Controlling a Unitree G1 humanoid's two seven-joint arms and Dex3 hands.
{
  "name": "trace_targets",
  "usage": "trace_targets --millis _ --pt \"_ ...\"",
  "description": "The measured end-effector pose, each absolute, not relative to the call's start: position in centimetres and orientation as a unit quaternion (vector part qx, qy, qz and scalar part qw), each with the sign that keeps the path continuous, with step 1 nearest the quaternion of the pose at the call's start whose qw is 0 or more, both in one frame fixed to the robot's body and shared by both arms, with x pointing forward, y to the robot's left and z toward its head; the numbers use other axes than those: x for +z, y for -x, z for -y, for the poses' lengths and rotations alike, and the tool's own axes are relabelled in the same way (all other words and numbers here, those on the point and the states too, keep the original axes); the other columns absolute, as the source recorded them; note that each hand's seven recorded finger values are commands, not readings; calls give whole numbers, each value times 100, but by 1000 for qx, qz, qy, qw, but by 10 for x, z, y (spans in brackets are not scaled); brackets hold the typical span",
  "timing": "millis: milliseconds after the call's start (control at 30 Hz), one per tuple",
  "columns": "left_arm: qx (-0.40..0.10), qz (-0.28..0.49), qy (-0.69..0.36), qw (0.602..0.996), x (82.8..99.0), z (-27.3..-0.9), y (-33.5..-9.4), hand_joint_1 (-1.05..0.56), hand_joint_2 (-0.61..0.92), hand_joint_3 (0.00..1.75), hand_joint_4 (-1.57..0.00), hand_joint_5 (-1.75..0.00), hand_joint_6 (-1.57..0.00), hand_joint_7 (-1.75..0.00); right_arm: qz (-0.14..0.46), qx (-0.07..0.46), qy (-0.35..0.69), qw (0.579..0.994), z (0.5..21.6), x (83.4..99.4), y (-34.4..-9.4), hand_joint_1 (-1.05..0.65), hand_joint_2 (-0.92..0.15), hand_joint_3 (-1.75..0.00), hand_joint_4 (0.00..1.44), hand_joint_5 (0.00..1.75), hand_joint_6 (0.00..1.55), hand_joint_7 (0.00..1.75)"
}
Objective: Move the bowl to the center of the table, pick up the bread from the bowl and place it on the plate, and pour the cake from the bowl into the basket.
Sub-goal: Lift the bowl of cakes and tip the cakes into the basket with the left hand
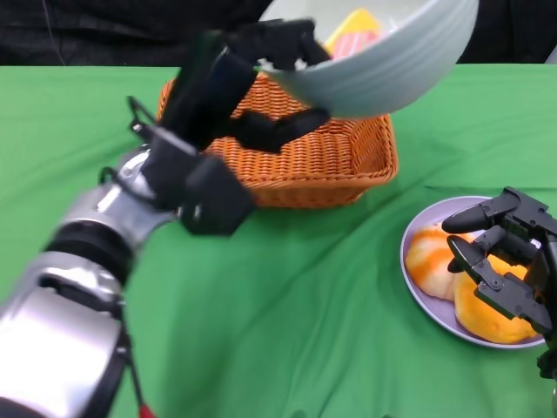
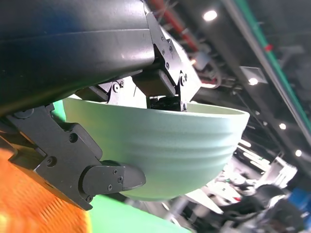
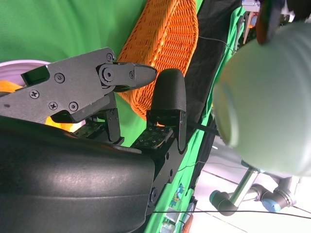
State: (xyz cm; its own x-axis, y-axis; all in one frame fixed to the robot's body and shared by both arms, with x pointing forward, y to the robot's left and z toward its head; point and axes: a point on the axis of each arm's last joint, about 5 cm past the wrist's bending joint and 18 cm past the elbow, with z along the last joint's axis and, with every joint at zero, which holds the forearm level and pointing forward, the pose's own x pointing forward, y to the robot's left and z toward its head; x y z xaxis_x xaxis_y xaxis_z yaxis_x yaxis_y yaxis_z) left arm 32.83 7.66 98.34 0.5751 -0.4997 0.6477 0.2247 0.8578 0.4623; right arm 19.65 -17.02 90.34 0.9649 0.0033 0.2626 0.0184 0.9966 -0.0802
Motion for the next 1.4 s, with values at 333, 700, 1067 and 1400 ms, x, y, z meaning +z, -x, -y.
trace_targets --millis 333,700,1067,1400 --pt "-256 276 -3 926 981 -64 -335 -19 75 83 -72 -175 -61 -142 136 -6 42 990 170 902 -197 -16 -87 -32 69 146 66 121" --pt "-266 134 176 938 963 -60 -338 -15 87 70 -73 -175 -56 -163 141 -6 44 989 170 900 -197 -17 -86 -31 72 148 67 123" --pt "-273 62 254 926 955 -64 -341 -10 76 91 -72 -175 -61 -162 142 -6 50 989 170 900 -197 -15 -88 -31 70 148 66 122" --pt "-279 43 257 924 971 -57 -348 -10 79 78 -72 -175 -67 -153 145 -6 53 988 170 898 -197 -15 -88 -29 70 150 66 123"
